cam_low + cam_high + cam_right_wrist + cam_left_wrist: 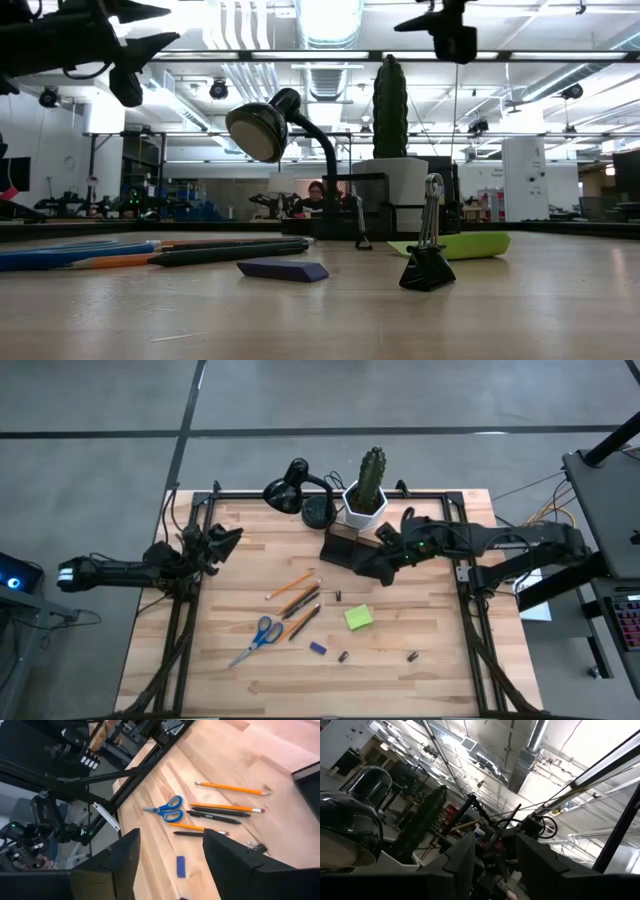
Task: Pick and place office supplies into organizer
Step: Put the top black binder clip into the black desk organizer
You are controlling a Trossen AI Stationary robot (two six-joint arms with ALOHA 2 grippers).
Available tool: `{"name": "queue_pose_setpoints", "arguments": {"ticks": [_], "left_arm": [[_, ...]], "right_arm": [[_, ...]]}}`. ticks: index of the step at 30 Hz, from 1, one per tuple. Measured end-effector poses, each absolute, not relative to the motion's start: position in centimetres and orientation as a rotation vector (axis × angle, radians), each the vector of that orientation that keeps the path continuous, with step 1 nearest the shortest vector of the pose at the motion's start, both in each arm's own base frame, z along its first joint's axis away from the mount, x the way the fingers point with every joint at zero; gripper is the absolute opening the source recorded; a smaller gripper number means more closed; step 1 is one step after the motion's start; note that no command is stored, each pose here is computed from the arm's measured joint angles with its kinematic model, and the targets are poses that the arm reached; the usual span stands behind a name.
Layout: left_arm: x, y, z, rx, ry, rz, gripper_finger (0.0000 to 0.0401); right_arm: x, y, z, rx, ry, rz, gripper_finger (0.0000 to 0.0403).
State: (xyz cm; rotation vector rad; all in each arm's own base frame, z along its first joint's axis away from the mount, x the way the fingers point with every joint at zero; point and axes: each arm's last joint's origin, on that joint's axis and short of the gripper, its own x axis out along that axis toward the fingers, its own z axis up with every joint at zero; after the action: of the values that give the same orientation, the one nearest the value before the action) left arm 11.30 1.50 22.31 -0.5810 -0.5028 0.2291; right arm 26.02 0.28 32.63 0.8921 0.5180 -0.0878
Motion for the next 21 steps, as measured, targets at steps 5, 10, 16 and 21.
{"name": "queue_pose_setpoints", "arguments": {"ticks": [5,10,16,21], "left_arm": [[11.3,1.6,22.3,-0.633,-0.517,0.238,0.0128],[11.3,1.6,22.0,-0.635,-0.509,0.240,0.0128],[11.3,1.6,21.8,-0.634,-0.501,0.242,0.0128],[11.4,1.6,21.7,-0.633,-0.493,0.245,0.0128]], "right_arm": [[27.6,0.8,33.1,0.900,0.566,-0.105,0.0197],[29.2,1.5,33.1,0.963,0.648,-0.238,0.0189],[31.3,2.3,32.0,1.033,0.749,-0.441,0.0187],[33.2,3.0,30.6,1.086,0.803,-0.555,0.0187]]}}
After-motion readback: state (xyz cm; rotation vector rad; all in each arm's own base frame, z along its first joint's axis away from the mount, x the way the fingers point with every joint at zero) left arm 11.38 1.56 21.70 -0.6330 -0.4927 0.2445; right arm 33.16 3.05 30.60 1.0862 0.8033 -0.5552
